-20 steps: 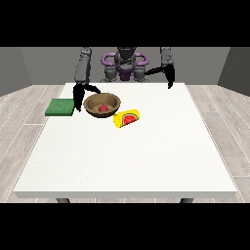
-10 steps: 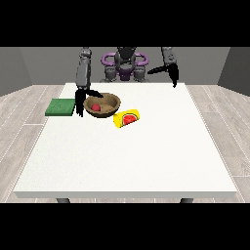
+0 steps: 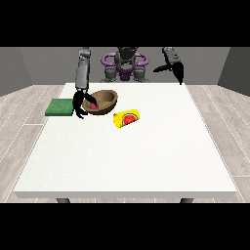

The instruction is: Pick the cup and pour the ball into the bowl, then pick the bowl and place it on the pad

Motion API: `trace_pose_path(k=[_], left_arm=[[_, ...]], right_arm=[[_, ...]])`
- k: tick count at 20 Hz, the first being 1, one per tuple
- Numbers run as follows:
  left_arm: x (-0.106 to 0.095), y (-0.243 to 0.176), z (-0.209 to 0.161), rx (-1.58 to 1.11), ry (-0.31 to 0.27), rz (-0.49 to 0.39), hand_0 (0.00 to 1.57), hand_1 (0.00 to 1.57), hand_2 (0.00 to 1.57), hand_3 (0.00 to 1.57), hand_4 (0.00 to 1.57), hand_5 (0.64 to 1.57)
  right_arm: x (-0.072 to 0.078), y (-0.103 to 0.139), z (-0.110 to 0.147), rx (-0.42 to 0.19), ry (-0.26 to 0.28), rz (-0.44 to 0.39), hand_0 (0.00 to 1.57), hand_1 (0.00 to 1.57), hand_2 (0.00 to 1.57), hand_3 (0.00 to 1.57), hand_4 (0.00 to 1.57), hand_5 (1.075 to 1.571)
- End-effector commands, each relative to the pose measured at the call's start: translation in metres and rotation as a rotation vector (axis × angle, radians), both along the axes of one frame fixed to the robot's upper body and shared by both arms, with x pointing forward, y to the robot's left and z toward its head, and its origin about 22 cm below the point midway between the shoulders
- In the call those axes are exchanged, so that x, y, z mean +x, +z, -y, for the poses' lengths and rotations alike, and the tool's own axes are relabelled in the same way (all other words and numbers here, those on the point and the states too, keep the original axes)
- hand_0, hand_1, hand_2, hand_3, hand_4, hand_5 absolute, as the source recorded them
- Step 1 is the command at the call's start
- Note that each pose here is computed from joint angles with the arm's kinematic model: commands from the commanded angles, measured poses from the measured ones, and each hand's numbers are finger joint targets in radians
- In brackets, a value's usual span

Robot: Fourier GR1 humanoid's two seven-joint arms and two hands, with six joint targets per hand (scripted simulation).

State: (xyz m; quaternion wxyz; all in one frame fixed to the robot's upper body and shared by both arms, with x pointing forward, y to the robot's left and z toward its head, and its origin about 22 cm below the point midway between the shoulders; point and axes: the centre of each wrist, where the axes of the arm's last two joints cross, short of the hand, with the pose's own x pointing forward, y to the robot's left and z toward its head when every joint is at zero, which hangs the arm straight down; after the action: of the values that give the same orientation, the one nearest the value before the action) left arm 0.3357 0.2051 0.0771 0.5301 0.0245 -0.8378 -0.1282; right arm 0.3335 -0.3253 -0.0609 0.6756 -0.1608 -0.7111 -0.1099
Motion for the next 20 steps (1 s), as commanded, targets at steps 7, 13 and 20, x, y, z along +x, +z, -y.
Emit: trace_pose_path(k=[7, 13, 20], left_arm=[[-0.001, -0.029, 0.005, -0.022, 0.002, -0.145, 0.00, 0.00, 0.00, 0.00, 0.93, 1.436], [-0.020, -0.089, -0.064, -0.064, 0.167, -0.334, 0.00, 0.00, 0.00, 0.00, 1.00, 1.410], [-0.030, -0.086, -0.086, -0.052, 0.199, -0.350, 0.00, 0.00, 0.00, 0.00, 1.00, 1.410]], right_arm=[[-0.003, -0.011, -0.011, -0.267, -0.161, -0.428, 1.57, 1.57, 1.57, 1.18, 0.89, 1.567], [0.035, 0.032, -0.045, -0.279, -0.041, -0.551, 1.57, 1.57, 1.57, 0.86, 0.82, 1.564], [0.037, 0.059, -0.015, -0.202, -0.042, -0.559, 1.57, 1.57, 1.57, 0.77, 0.79, 1.570]])
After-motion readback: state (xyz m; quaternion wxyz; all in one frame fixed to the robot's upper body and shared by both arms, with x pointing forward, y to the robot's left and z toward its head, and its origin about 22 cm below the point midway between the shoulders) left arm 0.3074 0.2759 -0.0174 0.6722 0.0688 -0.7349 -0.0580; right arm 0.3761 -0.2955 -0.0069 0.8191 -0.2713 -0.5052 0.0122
